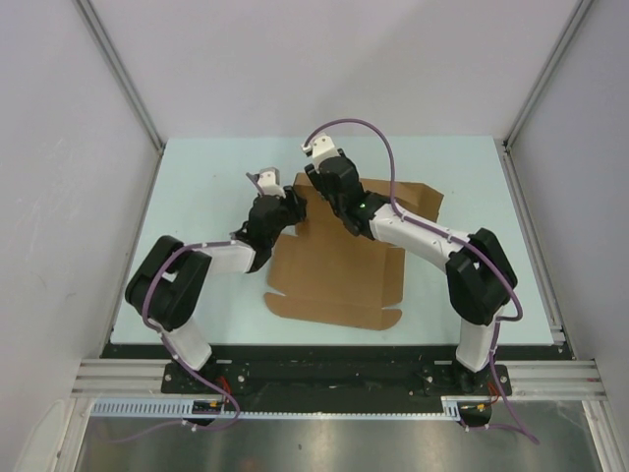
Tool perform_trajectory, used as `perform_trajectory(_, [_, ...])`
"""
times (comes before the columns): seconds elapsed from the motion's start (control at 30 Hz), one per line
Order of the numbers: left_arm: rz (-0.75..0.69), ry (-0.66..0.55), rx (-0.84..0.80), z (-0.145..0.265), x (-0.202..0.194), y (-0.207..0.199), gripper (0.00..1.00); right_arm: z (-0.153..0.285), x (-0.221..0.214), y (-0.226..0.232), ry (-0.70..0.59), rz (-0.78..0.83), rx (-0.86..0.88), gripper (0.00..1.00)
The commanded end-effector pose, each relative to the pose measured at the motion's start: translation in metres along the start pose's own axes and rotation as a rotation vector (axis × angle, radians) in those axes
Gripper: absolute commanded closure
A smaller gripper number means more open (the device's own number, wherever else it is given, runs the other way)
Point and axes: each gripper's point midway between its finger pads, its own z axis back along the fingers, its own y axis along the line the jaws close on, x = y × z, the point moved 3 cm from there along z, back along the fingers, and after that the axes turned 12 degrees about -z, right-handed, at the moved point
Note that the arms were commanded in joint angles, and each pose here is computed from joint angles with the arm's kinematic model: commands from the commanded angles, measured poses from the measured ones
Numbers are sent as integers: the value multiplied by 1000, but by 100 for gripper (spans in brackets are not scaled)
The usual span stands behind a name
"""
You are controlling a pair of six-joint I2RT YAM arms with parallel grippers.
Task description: Fold the paper box
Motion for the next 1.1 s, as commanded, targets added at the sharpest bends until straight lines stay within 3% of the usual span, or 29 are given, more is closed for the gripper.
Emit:
perform_trajectory(0.0, [-25, -59, -40, 6, 22, -9, 48, 18, 24, -6, -52, 5, -19, 46])
perform_trajectory(0.13, [-35, -63, -36, 17, 22, -5, 47, 30, 42, -13, -92, 3, -38, 40])
perform_trajectory(0.33, [-61, -128, -49, 50, 52, -4, 46, 46, 69, -26, -151, -13, -48, 38])
perform_trajectory(0.53, [-58, -190, -31, 74, 66, 3, 46, 20, 47, -35, -92, -38, -47, 41])
perform_trajectory(0.77, [-52, -212, 38, 69, 75, 11, 45, -1, 19, -20, -31, -12, -27, 42])
perform_trajectory(1.07, [-80, -295, 171, 48, 133, 24, 42, -2, 2, -8, 14, 6, -19, 43])
